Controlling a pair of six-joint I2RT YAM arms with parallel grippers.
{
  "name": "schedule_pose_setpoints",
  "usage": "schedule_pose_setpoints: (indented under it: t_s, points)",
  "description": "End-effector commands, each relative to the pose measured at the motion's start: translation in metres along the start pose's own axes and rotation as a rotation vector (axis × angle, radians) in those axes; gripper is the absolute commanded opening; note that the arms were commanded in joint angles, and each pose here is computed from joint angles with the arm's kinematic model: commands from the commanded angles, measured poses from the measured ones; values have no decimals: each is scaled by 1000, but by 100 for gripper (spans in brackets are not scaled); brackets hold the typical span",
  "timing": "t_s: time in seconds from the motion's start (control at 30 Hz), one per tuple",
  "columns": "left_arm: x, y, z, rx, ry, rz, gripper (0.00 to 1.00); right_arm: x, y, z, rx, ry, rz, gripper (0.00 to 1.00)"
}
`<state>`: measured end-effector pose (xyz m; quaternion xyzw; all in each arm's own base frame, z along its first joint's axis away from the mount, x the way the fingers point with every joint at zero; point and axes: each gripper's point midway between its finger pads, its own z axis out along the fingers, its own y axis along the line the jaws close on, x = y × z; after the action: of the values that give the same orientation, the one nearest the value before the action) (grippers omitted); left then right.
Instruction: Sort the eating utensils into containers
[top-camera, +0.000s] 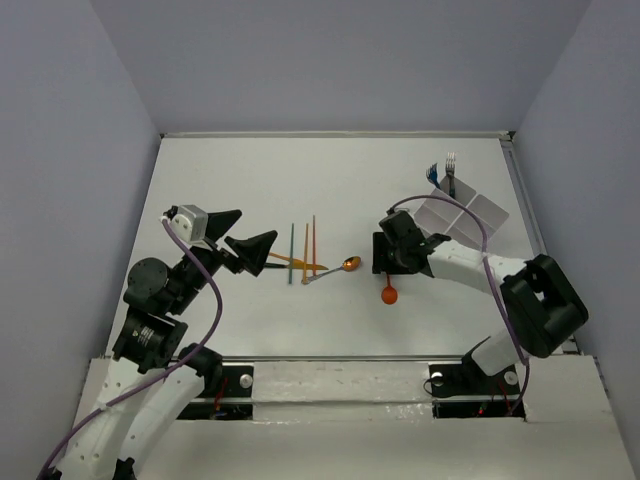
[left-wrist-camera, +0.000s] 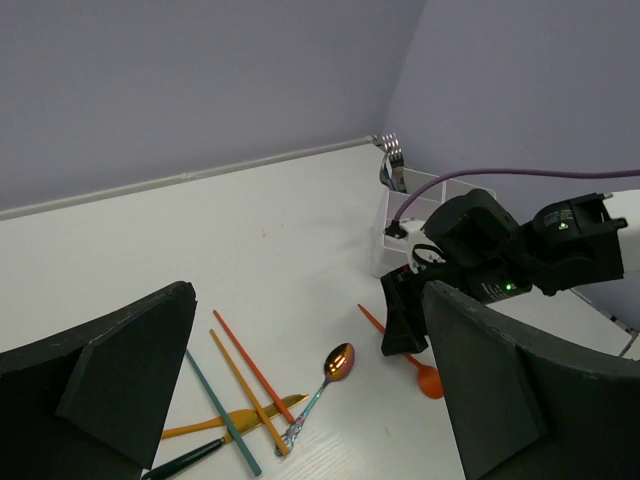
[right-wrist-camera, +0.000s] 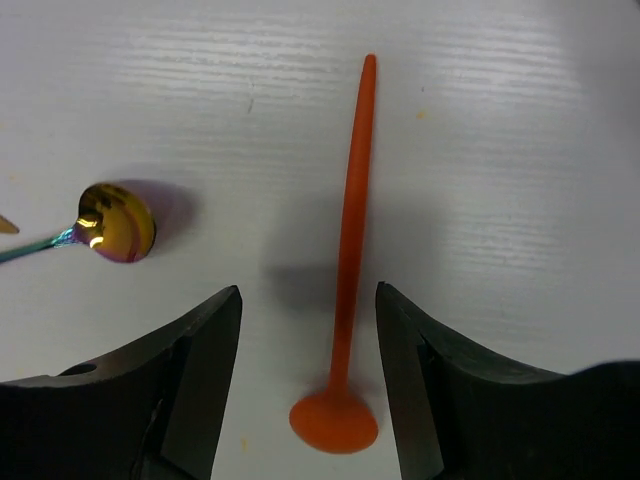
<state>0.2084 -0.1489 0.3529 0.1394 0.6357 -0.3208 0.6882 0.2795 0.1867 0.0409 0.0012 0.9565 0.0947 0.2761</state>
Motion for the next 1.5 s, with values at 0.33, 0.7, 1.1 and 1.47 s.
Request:
schedule_pose_setpoints:
  t_s: [0.33, 0.7, 1.1, 1.47]
  points:
    - [-9, -4, 1, 21, -39, 6, 99, -53, 24, 47, -37, -113, -84, 44]
    - [-9, -5, 0, 25, -42, 5, 99, -38, 28, -18, -152, -90, -60, 61]
    - [-8, -5, 1, 31, -39, 2, 99, 54, 63, -25, -311, 113, -42, 58]
    - [-7, -4, 3, 26, -33, 2, 99, 61, 25, -1, -54, 109, -43, 57]
